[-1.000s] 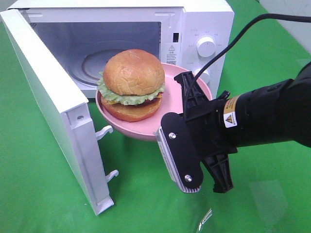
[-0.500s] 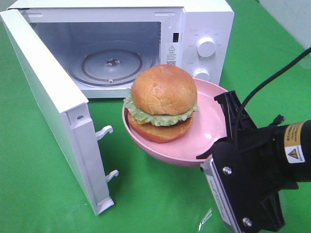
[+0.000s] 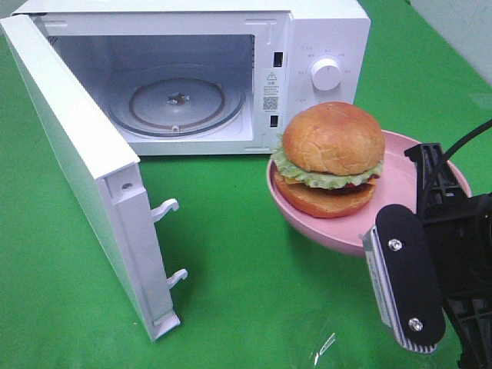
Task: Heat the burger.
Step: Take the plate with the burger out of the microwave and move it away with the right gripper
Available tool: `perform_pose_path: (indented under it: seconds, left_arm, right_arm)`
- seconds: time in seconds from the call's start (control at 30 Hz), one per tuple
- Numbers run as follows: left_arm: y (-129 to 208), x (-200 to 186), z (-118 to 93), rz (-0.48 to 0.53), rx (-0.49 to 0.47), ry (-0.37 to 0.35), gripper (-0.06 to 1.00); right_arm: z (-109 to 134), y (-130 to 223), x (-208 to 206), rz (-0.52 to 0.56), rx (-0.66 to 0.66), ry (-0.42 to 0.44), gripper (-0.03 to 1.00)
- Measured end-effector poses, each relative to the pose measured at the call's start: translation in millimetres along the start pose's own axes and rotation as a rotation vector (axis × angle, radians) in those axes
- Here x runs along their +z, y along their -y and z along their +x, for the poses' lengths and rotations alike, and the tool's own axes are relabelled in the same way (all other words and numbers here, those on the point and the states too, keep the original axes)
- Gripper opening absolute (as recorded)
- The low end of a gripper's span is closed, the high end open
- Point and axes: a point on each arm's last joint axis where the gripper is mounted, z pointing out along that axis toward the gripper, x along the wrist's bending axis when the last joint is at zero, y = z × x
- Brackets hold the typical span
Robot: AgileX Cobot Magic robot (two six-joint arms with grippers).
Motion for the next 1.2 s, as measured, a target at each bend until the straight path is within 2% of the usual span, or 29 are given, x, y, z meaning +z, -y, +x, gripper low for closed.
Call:
perform_pose_path:
  seconds: [0.37,0.6,0.83,1.07,1.2]
  left_arm:
    - [0.0,0.0,0.0,0.0,0.0,0.0,0.99]
    - [0.0,0.0,0.0,0.0,0.0,0.0,0.99]
    - [0.0,0.0,0.0,0.0,0.0,0.0,0.99]
    - [0.0,0.0,0.0,0.0,0.0,0.0,0.99]
    - [0.0,0.0,0.0,0.0,0.0,0.0,0.99]
  right_arm:
    - [0.5,13.5,-1.1,0.146,0.237,0.012,0.11]
    - [-1.5,24.1,-3.4,0.258,0.316,0.06,0.11]
    - [0.8,33.4,-6.4,0.367,0.387,0.065,0.11]
    - [1.4,37.8,-8.6,0.418,0.431,0.079,0.11]
    - [-3.1,41.6,-12.9,0.468,0.503,0.133,0.11]
